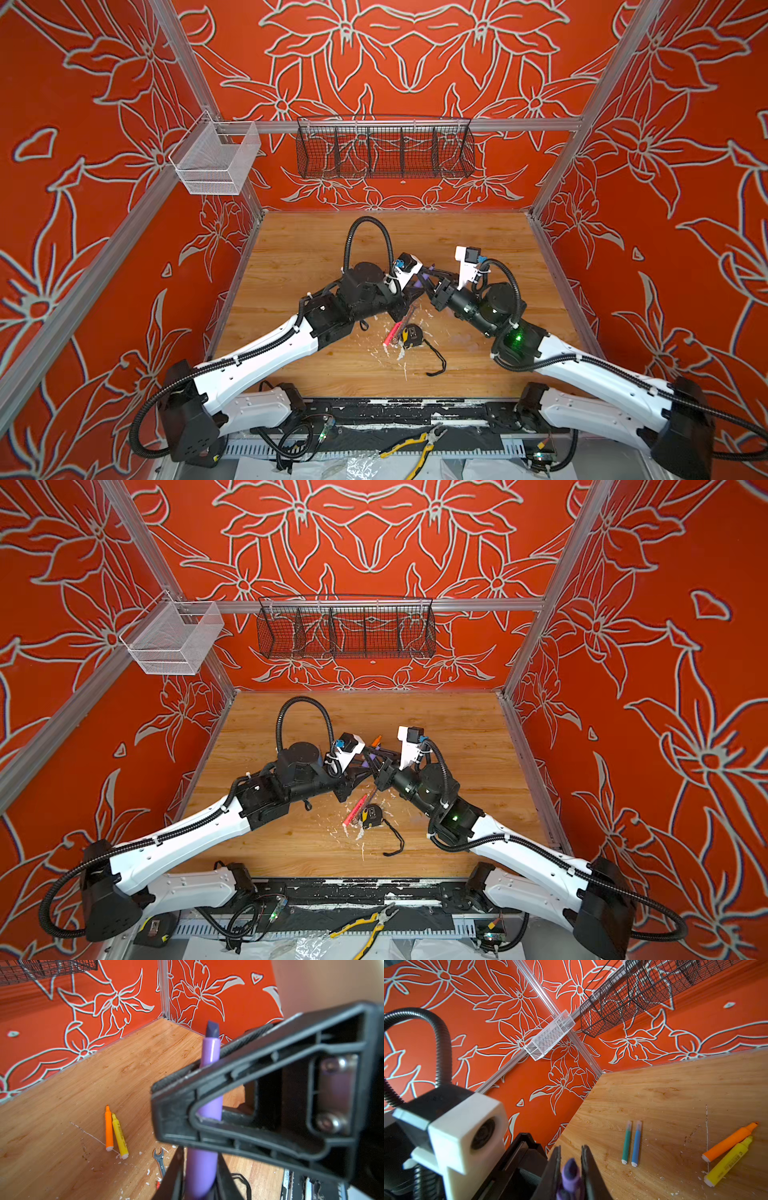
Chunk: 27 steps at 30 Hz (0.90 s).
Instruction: Insert the pens into the pen caps
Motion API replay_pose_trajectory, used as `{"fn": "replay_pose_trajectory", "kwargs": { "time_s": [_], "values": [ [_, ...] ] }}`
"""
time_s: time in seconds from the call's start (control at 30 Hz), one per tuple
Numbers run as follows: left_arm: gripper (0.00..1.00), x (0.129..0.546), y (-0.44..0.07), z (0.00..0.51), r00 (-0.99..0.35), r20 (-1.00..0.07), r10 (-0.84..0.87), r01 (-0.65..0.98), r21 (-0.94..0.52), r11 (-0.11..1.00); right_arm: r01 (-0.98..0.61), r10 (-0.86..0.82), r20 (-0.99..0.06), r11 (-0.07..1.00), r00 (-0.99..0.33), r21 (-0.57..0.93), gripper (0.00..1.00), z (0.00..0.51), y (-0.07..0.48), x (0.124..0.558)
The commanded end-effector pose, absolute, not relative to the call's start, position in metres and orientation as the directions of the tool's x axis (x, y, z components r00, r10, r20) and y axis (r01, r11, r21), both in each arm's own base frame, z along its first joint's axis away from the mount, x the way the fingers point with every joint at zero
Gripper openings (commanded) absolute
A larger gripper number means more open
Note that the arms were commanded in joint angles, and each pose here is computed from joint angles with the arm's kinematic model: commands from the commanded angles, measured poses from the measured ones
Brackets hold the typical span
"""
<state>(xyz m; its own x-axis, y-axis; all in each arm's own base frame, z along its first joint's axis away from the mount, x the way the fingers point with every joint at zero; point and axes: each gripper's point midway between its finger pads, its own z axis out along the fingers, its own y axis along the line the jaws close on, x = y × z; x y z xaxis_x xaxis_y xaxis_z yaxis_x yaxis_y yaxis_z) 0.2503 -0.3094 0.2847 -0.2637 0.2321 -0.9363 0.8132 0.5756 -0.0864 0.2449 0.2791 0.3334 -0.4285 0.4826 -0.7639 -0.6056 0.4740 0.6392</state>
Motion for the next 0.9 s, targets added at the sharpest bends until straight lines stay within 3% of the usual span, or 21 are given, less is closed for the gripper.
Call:
{"fn": "replay_pose_trajectory", "kwargs": {
  "time_s": [0.0, 0.07, 0.13, 0.2, 0.3, 0.53, 0.67, 0.87],
  "values": [
    [0.15, 0.253, -0.314, 0.297, -0.232, -0.949, 0.214, 0.815, -0.070, 0.575, -0.621, 0.503, -0.748, 0.435, -0.432, 0.651, 0.02, 0.345, 0.283, 0.242],
    [0.08, 0.254, -0.314, 0.297, -0.230, -0.950, 0.212, 0.815, -0.070, 0.575, -0.614, 0.500, -0.750, 0.445, -0.434, 0.652, 0.09, 0.342, 0.283, 0.243],
    [0.01, 0.256, -0.313, 0.296, -0.234, -0.950, 0.207, 0.806, -0.070, 0.588, -0.606, 0.493, -0.756, 0.463, -0.430, 0.646, 0.24, 0.339, 0.281, 0.244],
    [0.00, 0.262, -0.308, 0.297, -0.238, -0.952, 0.192, 0.779, -0.069, 0.623, -0.593, 0.474, -0.771, 0.498, -0.425, 0.633, 0.44, 0.336, 0.276, 0.244],
    [0.00, 0.277, -0.292, 0.300, -0.262, -0.953, 0.152, 0.705, -0.081, 0.705, -0.522, 0.439, -0.797, 0.602, -0.415, 0.604, 0.56, 0.323, 0.257, 0.247],
    [0.00, 0.320, -0.226, 0.294, -0.379, -0.923, -0.061, 0.474, -0.250, 0.844, -0.154, 0.316, -0.824, 0.890, -0.471, 0.429, 0.58, 0.273, 0.181, 0.256],
    [0.00, 0.326, -0.208, 0.293, -0.371, -0.926, -0.074, 0.396, -0.230, 0.889, -0.040, 0.203, -0.789, 0.960, -0.580, 0.276, 0.58, 0.261, 0.161, 0.253],
    [0.00, 0.317, -0.215, 0.303, -0.375, -0.923, -0.080, 0.447, -0.256, 0.857, -0.059, -0.032, -0.678, 0.998, -0.734, 0.017, 0.57, 0.229, 0.173, 0.276]
  ]
}}
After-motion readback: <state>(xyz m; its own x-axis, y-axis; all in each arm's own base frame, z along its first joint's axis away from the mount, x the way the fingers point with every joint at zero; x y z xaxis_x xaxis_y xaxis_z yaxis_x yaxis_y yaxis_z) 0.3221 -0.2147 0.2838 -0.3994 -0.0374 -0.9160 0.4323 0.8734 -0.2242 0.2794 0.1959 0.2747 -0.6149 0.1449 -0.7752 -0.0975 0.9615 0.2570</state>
